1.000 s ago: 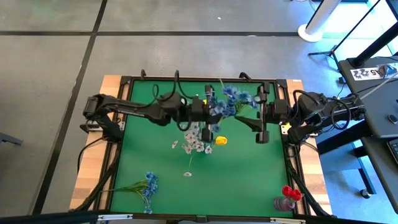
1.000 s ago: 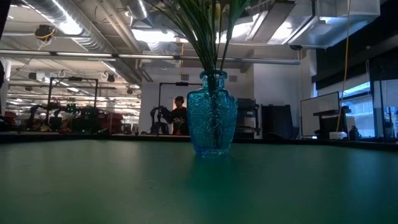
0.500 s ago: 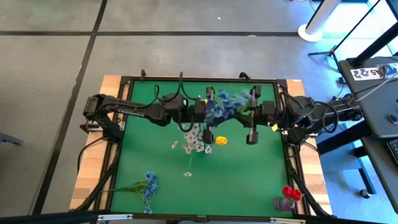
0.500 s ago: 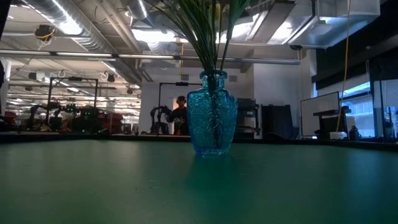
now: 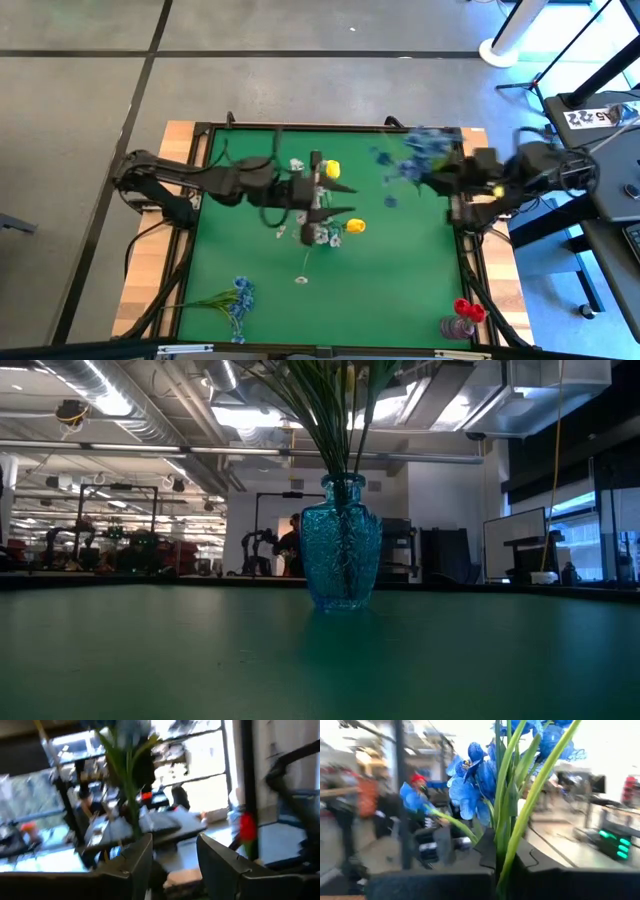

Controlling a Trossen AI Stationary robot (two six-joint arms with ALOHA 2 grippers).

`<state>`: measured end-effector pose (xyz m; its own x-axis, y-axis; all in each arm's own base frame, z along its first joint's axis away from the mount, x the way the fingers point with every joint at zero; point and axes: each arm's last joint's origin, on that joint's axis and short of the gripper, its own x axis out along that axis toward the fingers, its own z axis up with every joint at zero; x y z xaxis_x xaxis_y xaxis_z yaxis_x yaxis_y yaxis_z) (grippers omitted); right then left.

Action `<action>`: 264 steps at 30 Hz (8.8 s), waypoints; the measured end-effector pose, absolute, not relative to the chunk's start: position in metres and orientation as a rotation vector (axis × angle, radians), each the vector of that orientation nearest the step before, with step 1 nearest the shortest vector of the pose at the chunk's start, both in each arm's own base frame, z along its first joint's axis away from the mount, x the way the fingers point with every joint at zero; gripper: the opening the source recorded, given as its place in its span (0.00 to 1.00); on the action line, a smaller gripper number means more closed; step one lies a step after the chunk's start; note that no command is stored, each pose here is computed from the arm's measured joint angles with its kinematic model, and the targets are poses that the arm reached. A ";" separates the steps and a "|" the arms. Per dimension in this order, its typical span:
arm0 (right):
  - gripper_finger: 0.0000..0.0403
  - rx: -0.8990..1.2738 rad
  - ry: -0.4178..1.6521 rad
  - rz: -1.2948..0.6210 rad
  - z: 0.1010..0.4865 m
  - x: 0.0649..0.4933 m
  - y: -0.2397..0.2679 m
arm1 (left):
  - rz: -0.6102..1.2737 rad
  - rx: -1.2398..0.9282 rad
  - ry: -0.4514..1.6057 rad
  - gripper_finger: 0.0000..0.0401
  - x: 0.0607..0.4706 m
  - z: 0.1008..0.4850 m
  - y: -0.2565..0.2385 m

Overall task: Sort flowers into vase by color
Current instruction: Put the top blue flowers into the purple vase, then put the blue flowers into the purple vase

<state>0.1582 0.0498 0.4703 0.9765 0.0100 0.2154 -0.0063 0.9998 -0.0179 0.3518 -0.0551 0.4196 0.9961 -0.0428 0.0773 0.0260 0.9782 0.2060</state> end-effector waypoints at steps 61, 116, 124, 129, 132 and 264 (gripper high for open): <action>0.01 0.521 -0.433 1.114 0.268 0.040 0.156 | 0.073 0.048 -0.151 0.35 0.307 0.450 -0.090; 0.55 0.436 0.695 0.994 0.277 0.042 0.172 | 0.127 0.047 -0.081 0.35 0.308 0.443 -0.089; 0.55 0.583 0.851 1.023 0.306 0.038 0.167 | 0.123 0.037 -0.038 0.35 0.308 0.439 -0.090; 0.55 0.606 0.865 1.019 0.320 0.036 0.163 | 0.121 0.052 0.005 0.35 0.309 0.434 -0.090; 0.55 0.564 0.843 0.966 0.329 0.037 0.156 | 0.099 0.061 0.014 0.34 0.312 0.429 -0.100; 0.55 -0.014 0.200 0.096 0.373 0.216 0.181 | -0.035 0.074 0.019 0.03 0.405 0.319 -0.161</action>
